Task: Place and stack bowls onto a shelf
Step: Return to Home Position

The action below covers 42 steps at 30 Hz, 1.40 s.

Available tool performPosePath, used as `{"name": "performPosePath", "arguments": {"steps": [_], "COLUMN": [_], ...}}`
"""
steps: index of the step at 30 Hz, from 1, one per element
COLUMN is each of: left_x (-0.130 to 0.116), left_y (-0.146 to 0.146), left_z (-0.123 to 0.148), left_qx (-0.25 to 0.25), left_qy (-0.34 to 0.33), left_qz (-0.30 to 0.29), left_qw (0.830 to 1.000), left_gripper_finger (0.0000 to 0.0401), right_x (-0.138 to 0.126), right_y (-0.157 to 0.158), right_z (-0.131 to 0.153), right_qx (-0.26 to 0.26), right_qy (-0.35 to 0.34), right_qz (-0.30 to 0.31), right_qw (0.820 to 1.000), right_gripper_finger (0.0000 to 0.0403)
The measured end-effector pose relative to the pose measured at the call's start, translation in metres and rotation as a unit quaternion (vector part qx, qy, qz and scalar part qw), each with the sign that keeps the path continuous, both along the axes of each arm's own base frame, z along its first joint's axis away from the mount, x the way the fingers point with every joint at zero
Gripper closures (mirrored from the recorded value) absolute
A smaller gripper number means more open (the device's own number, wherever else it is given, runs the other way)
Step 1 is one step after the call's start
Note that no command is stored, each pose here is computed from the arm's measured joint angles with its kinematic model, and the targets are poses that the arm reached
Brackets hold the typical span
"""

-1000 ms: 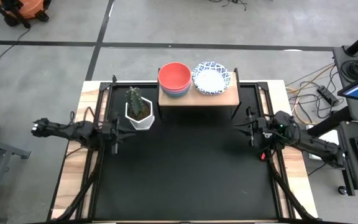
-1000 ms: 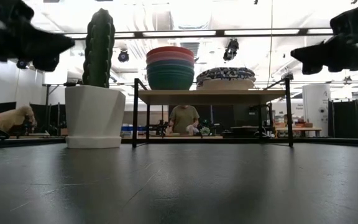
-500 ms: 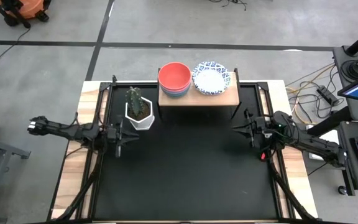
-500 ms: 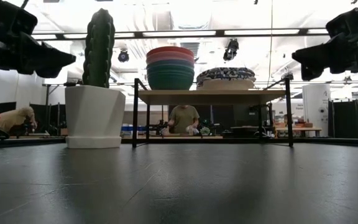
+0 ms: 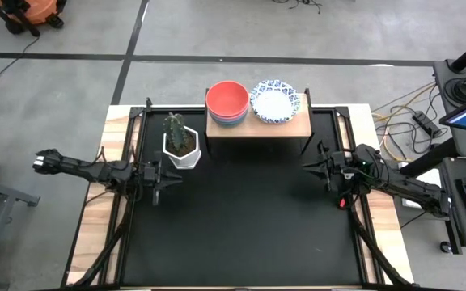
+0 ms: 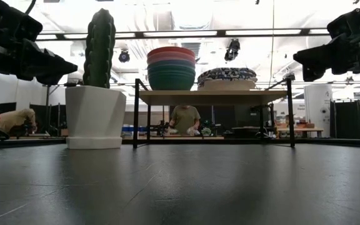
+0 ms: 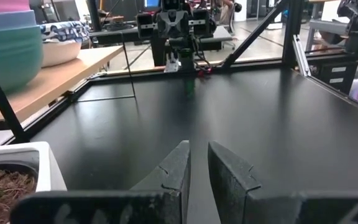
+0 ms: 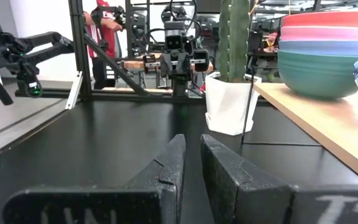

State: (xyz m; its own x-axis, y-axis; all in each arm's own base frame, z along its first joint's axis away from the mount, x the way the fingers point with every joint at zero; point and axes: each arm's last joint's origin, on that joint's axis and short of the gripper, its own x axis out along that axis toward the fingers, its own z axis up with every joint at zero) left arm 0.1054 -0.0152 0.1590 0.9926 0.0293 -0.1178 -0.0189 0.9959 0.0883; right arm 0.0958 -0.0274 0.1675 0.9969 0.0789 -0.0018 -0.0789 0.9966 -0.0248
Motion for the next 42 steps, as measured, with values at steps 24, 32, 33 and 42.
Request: {"name": "performPosePath", "arguments": {"steps": [24, 32, 33, 42], "left_x": [0.001, 0.001, 0.001, 0.001], "left_y": [-0.0002, -0.0002, -0.0002, -0.0002], "left_z": [-0.0017, -0.0017, -0.0017, -0.0017], "left_qx": [0.002, 0.002, 0.002, 0.002], "left_qy": [0.01, 0.01, 0.01, 0.01], "left_qz": [0.0, 0.0, 0.0, 0.0], "left_qw": [1.0, 1.0, 1.0, 1.0], "left_gripper_finger": [0.0362, 0.0362, 0.0362, 0.0362], "right_x": [0.0, 0.0001, 0.0001, 0.0001], "right_y": [0.0, 0.0, 0.0, 0.0], "right_z": [-0.0005, -0.0006, -0.0006, -0.0007], "right_qx": [0.001, 0.0, 0.0, 0.001], "right_qy": [0.001, 0.001, 0.001, 0.002], "right_qz": [0.0, 0.0, 0.0, 0.0], "right_qw": [1.0, 1.0, 1.0, 1.0], "right_gripper_finger": [0.036, 0.036, 0.036, 0.036]}}
